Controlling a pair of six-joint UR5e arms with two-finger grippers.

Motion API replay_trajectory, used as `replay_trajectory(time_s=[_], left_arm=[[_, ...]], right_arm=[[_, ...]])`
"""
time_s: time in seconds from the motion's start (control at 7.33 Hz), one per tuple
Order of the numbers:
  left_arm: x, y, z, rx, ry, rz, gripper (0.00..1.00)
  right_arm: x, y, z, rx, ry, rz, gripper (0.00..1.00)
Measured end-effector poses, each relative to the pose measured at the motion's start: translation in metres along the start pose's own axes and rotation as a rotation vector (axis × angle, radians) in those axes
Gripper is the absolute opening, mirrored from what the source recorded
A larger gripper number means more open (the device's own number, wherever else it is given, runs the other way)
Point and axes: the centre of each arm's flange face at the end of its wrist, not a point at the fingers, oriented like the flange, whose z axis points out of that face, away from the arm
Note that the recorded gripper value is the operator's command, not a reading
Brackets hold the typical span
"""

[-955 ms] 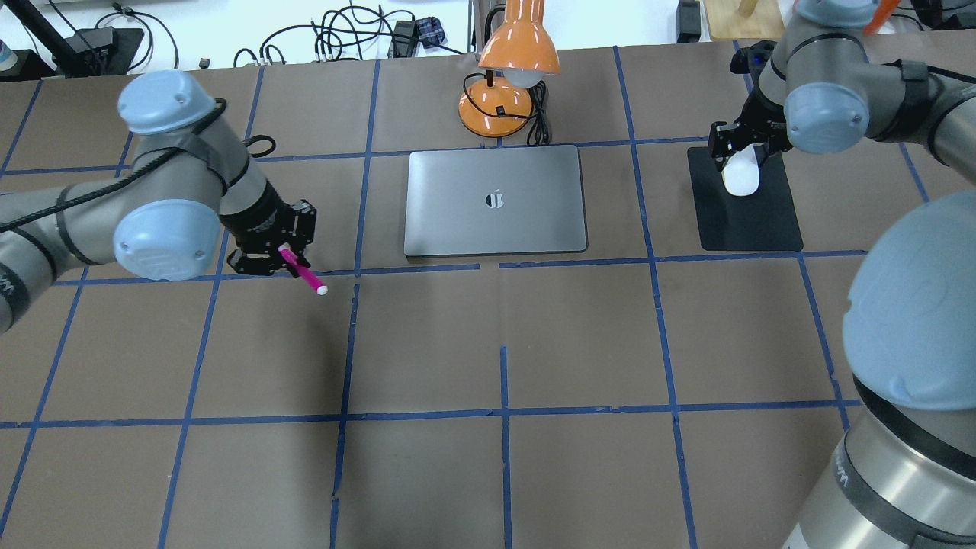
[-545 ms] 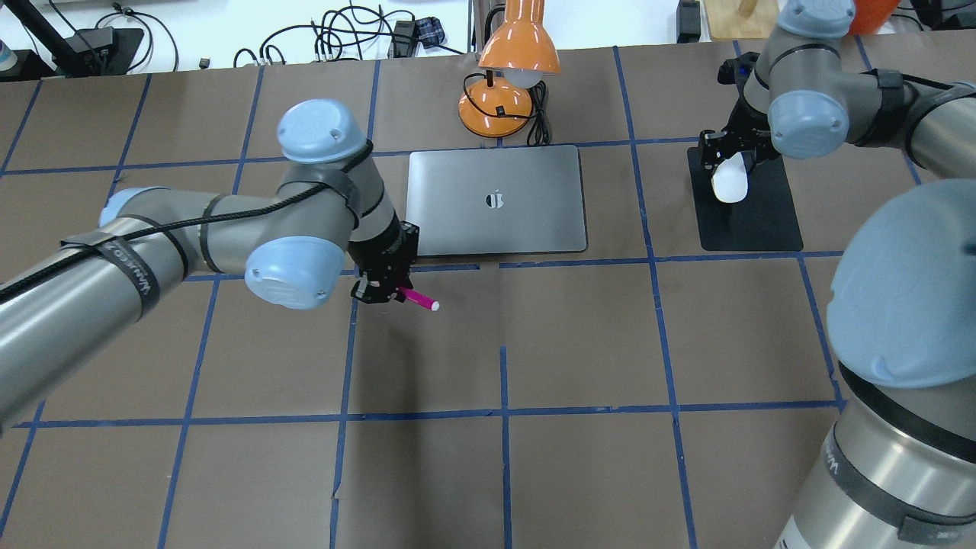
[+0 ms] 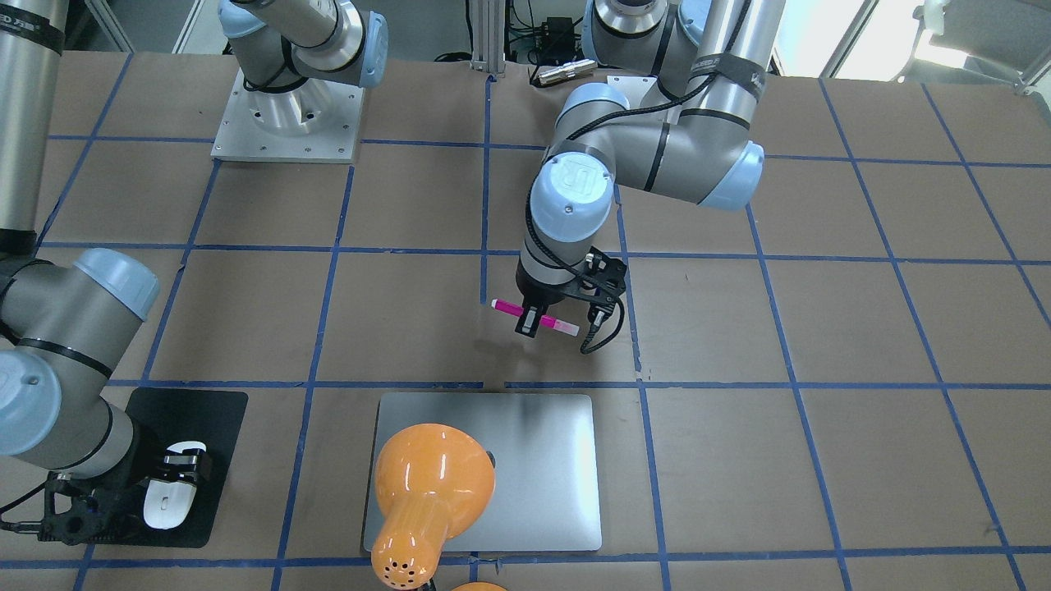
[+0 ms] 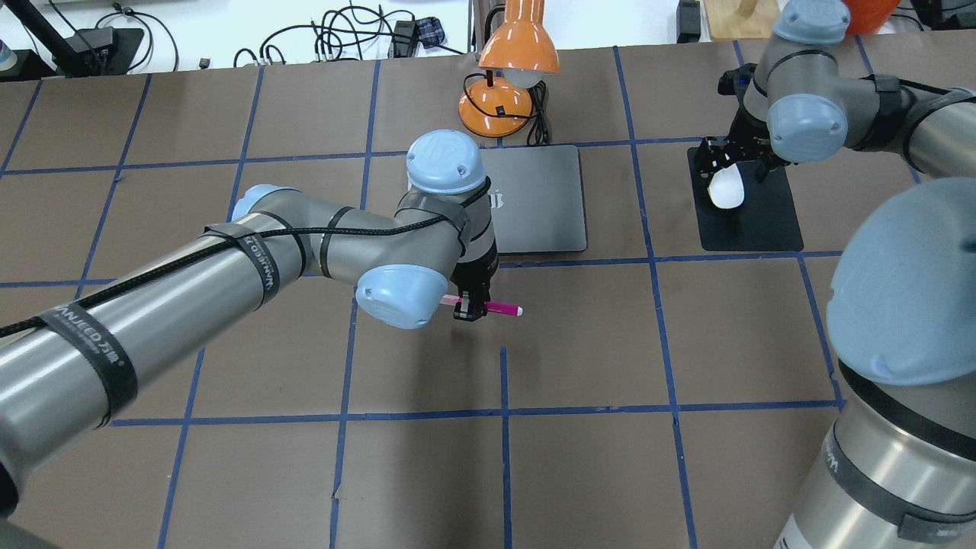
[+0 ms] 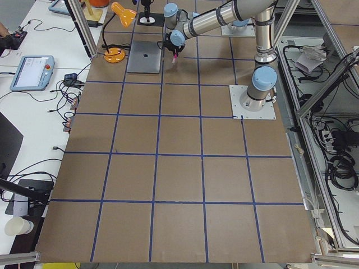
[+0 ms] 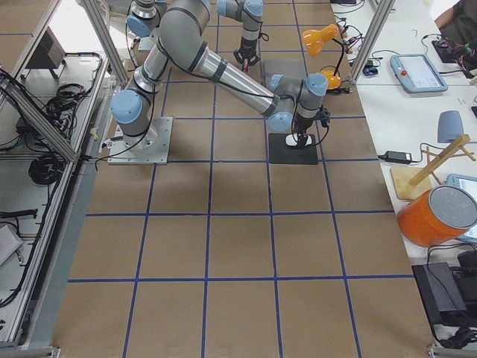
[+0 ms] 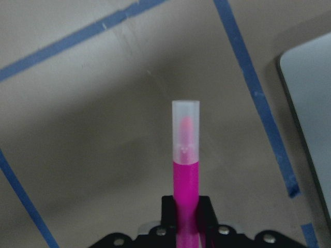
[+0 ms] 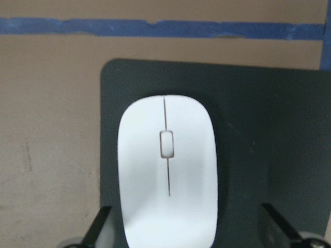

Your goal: Place pen and mouse around notebook

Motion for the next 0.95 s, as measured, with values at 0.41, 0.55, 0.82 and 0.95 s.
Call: replay_trajectory(time_s=[0.41, 0.55, 0.82, 0.95], left_arm=[[0.001, 0.018, 0.021, 0.0, -0.017, -0.021, 0.99], [0.001, 0.019, 0.024, -0.006, -0.02, -0.031, 1.0], [0.002, 0.019, 0.02, -0.014, -0.014, -0.031, 1.0], [0.004, 0.015, 0.011, -0.016, 0.003, 0.012, 1.0]], right_arm=[[0.003, 0.006, -0.027, -0.01, 0.017, 0.0, 1.0], [0.002, 0.012, -0.045, -0.01, 0.017, 0.0, 1.0], [-0.007, 0.034, -0.099, -0.01, 0.011, 0.009, 1.0], [-0.022, 0.048, -0.125, -0.019, 0.008, 0.03, 1.0]])
